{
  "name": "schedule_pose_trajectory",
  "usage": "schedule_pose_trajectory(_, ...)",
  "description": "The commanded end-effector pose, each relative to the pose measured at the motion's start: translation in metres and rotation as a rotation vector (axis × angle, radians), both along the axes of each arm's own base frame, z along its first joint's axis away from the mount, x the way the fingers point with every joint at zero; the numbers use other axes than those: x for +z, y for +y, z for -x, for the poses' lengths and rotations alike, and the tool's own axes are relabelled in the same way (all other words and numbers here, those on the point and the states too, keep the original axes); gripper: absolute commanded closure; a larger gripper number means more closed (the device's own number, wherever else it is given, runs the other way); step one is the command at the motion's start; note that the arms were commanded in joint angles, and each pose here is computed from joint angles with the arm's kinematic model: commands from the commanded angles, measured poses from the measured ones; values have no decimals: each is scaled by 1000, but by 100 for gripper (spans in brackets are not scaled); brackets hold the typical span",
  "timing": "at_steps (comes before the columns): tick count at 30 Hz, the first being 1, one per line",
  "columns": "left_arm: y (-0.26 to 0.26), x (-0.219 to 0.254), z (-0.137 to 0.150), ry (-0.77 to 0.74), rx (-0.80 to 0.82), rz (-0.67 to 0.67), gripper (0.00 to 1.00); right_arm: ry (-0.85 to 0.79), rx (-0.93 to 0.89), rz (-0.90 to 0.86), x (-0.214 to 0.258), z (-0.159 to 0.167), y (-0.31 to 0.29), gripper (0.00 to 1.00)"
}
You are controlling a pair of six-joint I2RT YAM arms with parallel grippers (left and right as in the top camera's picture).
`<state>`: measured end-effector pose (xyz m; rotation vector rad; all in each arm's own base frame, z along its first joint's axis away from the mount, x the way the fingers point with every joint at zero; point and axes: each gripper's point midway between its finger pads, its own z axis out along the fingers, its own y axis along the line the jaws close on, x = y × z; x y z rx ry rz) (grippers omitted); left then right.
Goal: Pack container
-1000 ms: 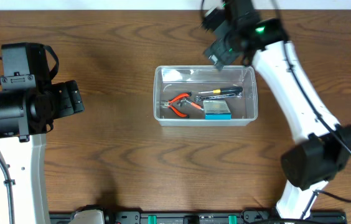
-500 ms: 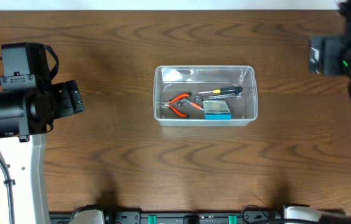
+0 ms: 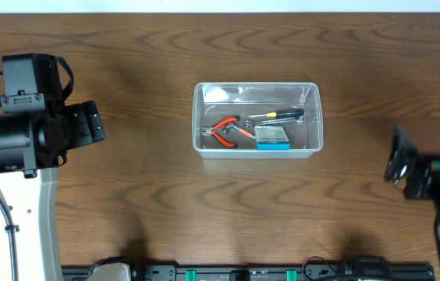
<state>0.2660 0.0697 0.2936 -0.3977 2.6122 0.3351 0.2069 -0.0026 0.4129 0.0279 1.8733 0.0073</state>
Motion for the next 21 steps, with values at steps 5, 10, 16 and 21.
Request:
schedule_pose_trajectory(5, 3, 2, 0, -6, 17, -3, 2, -220, 124, -59, -12, 47, 24, 1)
schedule_pose_trajectory(10, 3, 2, 0, -6, 17, -3, 2, -212, 136, -63, -30, 59, 27, 1)
schedule_pose_trajectory(16, 3, 2, 0, -6, 17, -3, 2, -156, 181, -90, -43, 62, 35, 1)
schedule_pose_trajectory(21, 3, 2, 0, -6, 17, -3, 2, -175, 141, -62, -39, 60, 28, 1)
